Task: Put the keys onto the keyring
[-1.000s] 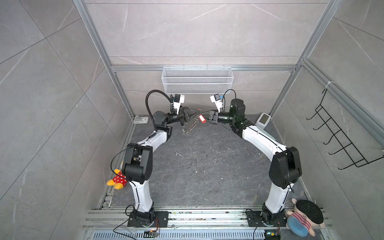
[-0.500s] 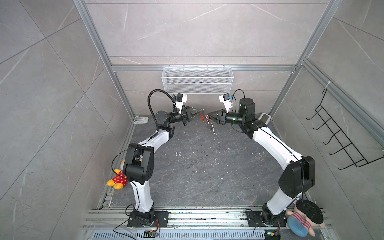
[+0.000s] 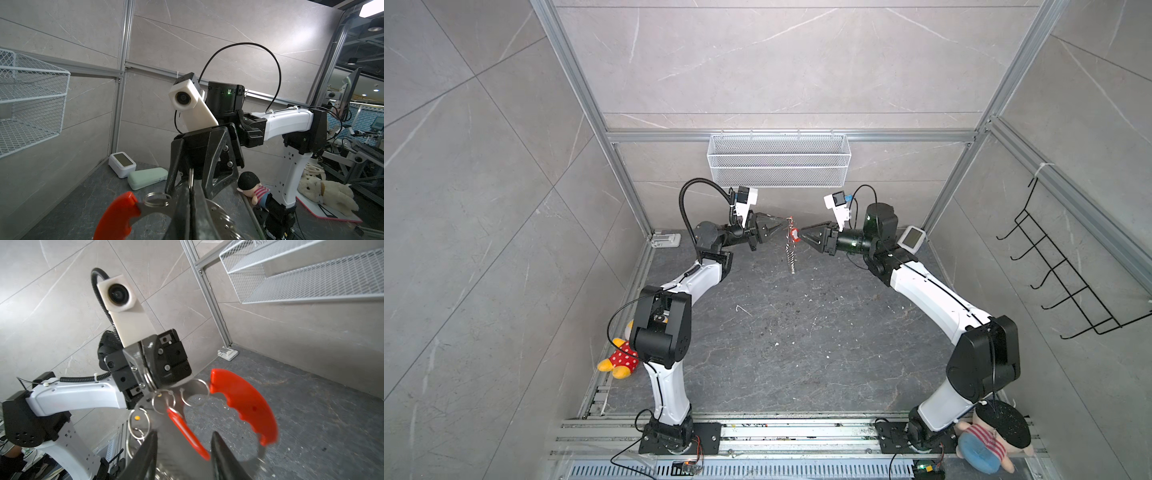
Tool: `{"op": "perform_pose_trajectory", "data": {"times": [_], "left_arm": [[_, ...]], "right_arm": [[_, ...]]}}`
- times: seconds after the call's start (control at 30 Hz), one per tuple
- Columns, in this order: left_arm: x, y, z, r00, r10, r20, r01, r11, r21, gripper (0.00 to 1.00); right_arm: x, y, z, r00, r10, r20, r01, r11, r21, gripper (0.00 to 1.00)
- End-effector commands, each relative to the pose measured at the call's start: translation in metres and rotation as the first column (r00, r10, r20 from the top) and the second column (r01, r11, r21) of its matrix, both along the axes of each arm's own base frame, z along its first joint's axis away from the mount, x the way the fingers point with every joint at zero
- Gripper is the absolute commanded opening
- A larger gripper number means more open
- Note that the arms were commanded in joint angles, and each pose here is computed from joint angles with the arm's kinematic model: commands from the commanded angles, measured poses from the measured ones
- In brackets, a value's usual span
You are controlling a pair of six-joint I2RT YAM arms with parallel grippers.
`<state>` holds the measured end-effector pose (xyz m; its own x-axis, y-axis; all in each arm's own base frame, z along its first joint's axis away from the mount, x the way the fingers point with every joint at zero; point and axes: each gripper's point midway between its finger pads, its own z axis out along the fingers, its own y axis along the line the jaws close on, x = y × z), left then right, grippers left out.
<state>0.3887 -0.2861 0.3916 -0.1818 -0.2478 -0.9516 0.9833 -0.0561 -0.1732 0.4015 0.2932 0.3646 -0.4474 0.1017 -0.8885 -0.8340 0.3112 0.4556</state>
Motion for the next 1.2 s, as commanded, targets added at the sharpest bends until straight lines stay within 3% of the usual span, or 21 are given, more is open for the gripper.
{"op": "perform_pose_trajectory", "data": {"times": [0.0, 0.5, 0.87, 1.0, 1.17], "left_arm": [[-0.010, 0.002, 0.026, 0.996, 0.001, 0.090, 0.003, 0.999, -0.045, 0.00], [-0.013, 0.000, 0.031, 0.997, -0.015, 0.081, 0.018, 0.999, -0.046, 0.00], [-0.012, -0.001, 0.026, 0.998, -0.021, 0.065, 0.024, 0.999, -0.038, 0.00], [-0.011, -0.001, 0.026, 0.998, -0.024, 0.061, 0.026, 0.999, -0.038, 0.00], [-0.011, -0.002, 0.023, 0.998, -0.028, 0.058, 0.030, 0.999, -0.031, 0.00]], "right_arm": [[-0.008, 0.004, 0.038, 0.995, 0.040, 0.091, -0.046, 0.997, 0.063, 0.44], [-0.001, 0.022, 0.017, 0.994, 0.093, 0.050, -0.096, 0.994, 0.047, 0.51], [-0.003, 0.019, 0.029, 0.992, 0.061, 0.107, -0.066, 0.997, 0.046, 0.31], [-0.003, 0.019, 0.031, 0.992, 0.068, 0.110, -0.074, 0.996, 0.049, 0.18], [-0.004, 0.019, 0.033, 0.991, 0.060, 0.122, -0.065, 0.997, 0.036, 0.19]]}}
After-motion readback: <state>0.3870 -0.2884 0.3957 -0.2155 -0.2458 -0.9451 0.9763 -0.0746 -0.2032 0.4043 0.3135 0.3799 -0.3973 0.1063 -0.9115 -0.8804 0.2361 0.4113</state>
